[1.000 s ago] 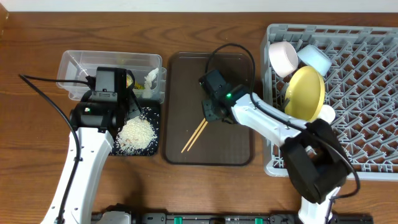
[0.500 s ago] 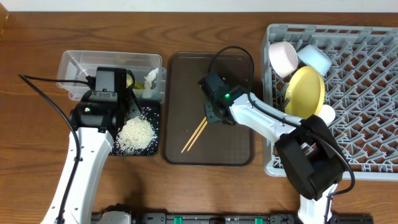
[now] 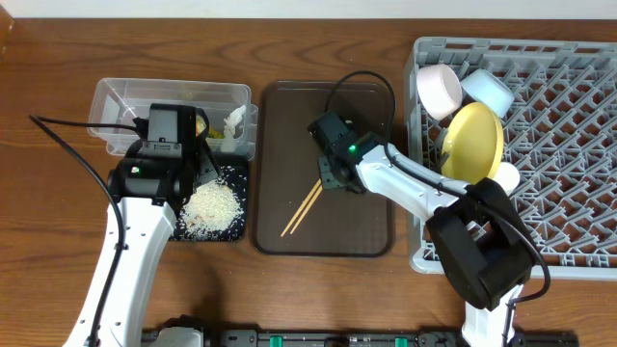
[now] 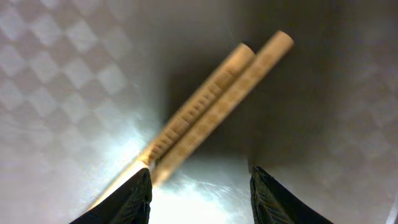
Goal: Sort waste into correct bins and load items into the dishwasher rack
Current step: 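Reach the right gripper to the chopsticks and grasp one, then insert the chopstick upright into the rack's front edge, right gripper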
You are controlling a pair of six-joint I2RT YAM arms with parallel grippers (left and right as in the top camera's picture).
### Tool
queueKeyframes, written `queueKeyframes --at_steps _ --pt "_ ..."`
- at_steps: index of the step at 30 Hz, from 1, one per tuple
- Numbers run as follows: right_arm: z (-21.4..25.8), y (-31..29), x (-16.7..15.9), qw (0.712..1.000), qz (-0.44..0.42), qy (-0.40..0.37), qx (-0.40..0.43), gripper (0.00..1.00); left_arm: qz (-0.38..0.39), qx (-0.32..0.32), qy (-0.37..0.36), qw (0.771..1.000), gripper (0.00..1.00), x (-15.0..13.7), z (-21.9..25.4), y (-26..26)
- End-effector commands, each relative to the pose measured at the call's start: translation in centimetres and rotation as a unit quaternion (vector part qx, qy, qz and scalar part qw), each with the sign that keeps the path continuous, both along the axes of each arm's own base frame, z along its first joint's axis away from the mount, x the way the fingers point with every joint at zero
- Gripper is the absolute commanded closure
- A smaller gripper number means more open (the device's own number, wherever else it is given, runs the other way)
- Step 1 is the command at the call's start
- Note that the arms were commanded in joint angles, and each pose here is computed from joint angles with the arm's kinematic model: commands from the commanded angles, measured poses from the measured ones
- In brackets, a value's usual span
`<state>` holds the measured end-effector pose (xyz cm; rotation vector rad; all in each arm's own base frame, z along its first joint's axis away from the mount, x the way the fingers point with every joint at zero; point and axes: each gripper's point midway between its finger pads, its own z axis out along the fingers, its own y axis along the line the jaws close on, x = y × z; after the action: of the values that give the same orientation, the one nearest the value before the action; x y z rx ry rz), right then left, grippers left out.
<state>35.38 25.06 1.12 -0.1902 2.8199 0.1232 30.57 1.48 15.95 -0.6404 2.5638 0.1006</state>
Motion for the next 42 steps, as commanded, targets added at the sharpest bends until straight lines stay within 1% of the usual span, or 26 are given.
queueKeyframes --at_steps 1,8,15,20,21,24,28,32,35,38,42 --pt "-0.1 1.0 -0.4 1.000 0.001 0.008 0.018 0.51 0.004 0.002 -0.002 1.000 0.29 0.0 0.1 0.2" --pt "-0.5 0.8 -0.6 1.000 0.000 0.011 0.010 0.51 0.004 0.002 -0.002 1.000 0.29 0.0 0.1 0.2" --pt "-2.3 0.4 -1.4 0.999 0.002 0.031 -0.007 0.51 0.004 0.002 -0.001 1.000 0.29 0.0 0.1 0.2" --pt "-2.4 0.1 -1.6 0.999 0.001 0.036 -0.014 0.52 0.004 0.002 -0.001 1.000 0.29 0.0 0.1 0.2" --pt "-2.4 0.1 -1.6 0.999 0.001 0.037 -0.015 0.55 0.004 0.002 -0.001 1.000 0.29 0.0 0.1 0.2" --pt "-2.4 -0.6 -1.5 0.999 -0.005 0.037 -0.024 0.78 0.004 0.002 -0.001 1.000 0.29 0.0 0.1 0.2" --pt "-2.2 -1.9 -1.4 0.998 -0.018 0.045 -0.031 0.99 0.004 0.002 -0.001 1.000 0.29 0.0 0.1 0.2" --pt "-1.1 -3.0 -0.5 0.998 -0.032 0.037 -0.026 0.99 0.004 0.002 -0.001 1.000 0.28 0.0 0.1 0.2" --pt "0.5 -3.6 0.6 0.999 -0.032 0.016 -0.021 0.99 0.004 0.002 -0.001 1.000 0.29 0.0 0.1 0.2" --pt "3.3 -4.7 1.6 1.000 -0.021 -0.013 -0.014 0.99 0.004 0.002 -0.001 1.000 0.29 0.0 0.1 0.2" --pt "7.7 -6.7 2.3 0.999 -0.012 -0.049 -0.006 0.99 0.004 0.002 -0.001 1.000 0.29 0.0 0.1 0.2"
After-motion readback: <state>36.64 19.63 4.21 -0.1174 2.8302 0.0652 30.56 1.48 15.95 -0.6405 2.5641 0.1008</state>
